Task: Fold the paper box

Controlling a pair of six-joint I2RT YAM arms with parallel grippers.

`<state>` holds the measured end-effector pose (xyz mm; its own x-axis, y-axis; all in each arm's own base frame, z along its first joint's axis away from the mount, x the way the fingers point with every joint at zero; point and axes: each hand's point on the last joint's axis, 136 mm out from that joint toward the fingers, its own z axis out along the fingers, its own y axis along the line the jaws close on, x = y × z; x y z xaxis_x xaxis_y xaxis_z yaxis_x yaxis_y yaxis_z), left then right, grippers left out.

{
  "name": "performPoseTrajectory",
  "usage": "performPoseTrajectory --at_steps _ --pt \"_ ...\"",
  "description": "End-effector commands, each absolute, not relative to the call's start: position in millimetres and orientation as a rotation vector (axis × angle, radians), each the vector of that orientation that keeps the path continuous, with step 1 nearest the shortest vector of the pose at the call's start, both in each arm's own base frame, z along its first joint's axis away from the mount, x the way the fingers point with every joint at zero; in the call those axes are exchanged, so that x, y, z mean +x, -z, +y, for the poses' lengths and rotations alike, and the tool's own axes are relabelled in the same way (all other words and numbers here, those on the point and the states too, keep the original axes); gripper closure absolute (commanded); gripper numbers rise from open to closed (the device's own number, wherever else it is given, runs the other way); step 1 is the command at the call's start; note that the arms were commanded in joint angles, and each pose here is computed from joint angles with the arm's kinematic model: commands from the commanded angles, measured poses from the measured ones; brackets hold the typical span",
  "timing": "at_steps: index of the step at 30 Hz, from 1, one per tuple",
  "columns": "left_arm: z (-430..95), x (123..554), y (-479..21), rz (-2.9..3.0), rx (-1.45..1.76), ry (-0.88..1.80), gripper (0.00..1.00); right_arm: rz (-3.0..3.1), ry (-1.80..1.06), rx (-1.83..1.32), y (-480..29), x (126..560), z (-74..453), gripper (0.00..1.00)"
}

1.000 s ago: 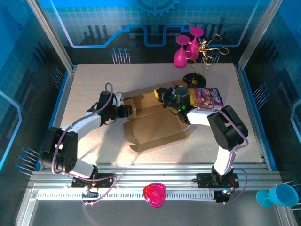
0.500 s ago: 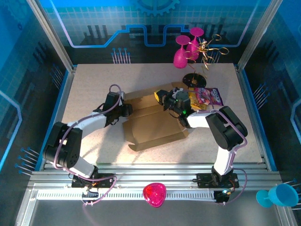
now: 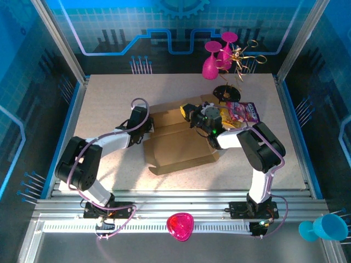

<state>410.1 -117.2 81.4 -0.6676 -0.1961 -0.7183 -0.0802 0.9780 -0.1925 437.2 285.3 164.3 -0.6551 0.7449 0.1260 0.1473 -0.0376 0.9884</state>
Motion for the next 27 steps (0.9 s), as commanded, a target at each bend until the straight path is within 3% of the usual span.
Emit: performPoseTrajectory --at_steps 1,8,19,27 --pt "-112 406 -62 2.348 -0.25 0.097 0.76 1.805 -1.736 0.965 -156 439 291 1.0" --pt "-104 402 -55 2.369 -0.321 -0.039 1.0 1.783 -1.734 0.974 -162 438 288 1.0" --pt "-101 397 -46 2.392 -0.342 -0.09 1.0 1.771 -1.739 0.976 -165 437 287 1.0" --pt "-100 395 -40 2.416 -0.374 -0.124 0.84 1.763 -1.736 0.978 -165 437 286 1.0"
